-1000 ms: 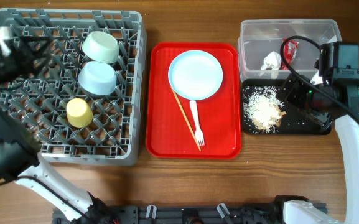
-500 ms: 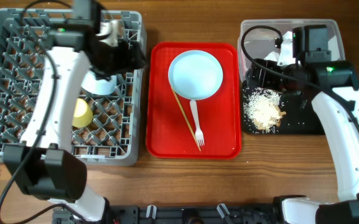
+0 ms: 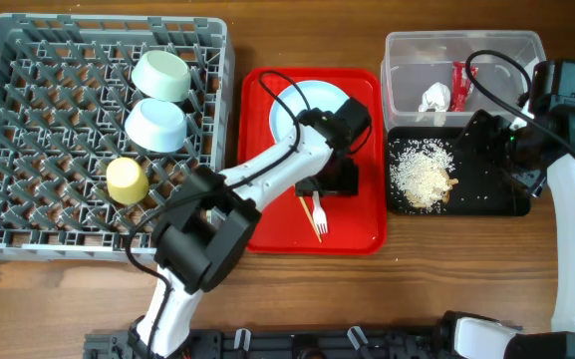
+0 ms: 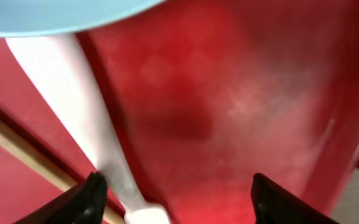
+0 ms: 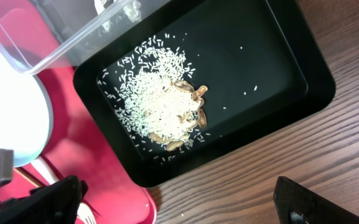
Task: Sort waste into correct bins and load items into the dishwasher rack
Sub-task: 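Grasp the white plastic fork with the left gripper, stand it in rack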
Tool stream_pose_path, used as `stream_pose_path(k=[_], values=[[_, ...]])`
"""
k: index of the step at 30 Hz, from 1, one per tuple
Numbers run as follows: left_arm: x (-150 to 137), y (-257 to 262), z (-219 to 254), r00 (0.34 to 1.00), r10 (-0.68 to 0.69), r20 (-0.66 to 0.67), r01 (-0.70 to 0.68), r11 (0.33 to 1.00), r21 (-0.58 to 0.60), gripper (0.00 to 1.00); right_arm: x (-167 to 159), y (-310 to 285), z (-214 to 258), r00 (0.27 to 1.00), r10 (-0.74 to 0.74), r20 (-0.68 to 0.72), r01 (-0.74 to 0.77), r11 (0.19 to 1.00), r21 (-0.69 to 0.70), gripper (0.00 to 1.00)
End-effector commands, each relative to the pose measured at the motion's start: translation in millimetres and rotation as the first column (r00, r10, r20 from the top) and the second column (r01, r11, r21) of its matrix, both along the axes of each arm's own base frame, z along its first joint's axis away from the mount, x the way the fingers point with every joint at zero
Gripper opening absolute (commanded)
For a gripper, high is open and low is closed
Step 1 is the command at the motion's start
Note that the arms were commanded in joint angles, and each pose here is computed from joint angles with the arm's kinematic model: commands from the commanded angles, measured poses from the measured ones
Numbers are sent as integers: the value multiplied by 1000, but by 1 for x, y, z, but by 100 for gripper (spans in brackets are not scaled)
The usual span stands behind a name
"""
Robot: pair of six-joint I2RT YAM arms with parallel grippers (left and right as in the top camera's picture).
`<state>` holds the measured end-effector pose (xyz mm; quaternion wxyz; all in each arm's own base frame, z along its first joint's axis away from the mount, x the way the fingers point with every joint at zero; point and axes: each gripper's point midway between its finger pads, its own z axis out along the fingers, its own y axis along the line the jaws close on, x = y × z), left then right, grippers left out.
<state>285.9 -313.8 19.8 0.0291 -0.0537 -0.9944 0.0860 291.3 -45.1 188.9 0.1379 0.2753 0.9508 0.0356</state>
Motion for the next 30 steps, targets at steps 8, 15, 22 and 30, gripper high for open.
stream_pose_path(k=[8, 15, 22, 30], values=[[-7, 21, -31, 1000, 20, -8, -19, 993, 116, 54, -2, -2, 4, 1000, 14, 8, -14, 1000, -22, 99], [-7, 23, -32, 1000, 21, -10, -20, 992, 126, 15, -3, -2, 4, 1000, 14, 2, -14, 1000, -21, 99], [-13, 29, -31, 999, 21, -34, -16, 989, 149, 4, -5, -2, 3, 1000, 14, -6, -14, 1000, -19, 99], [-4, 36, 36, 998, 42, 52, -45, 997, 66, 4, -6, -1, 3, 1000, 14, -10, -14, 1000, -18, 99]])
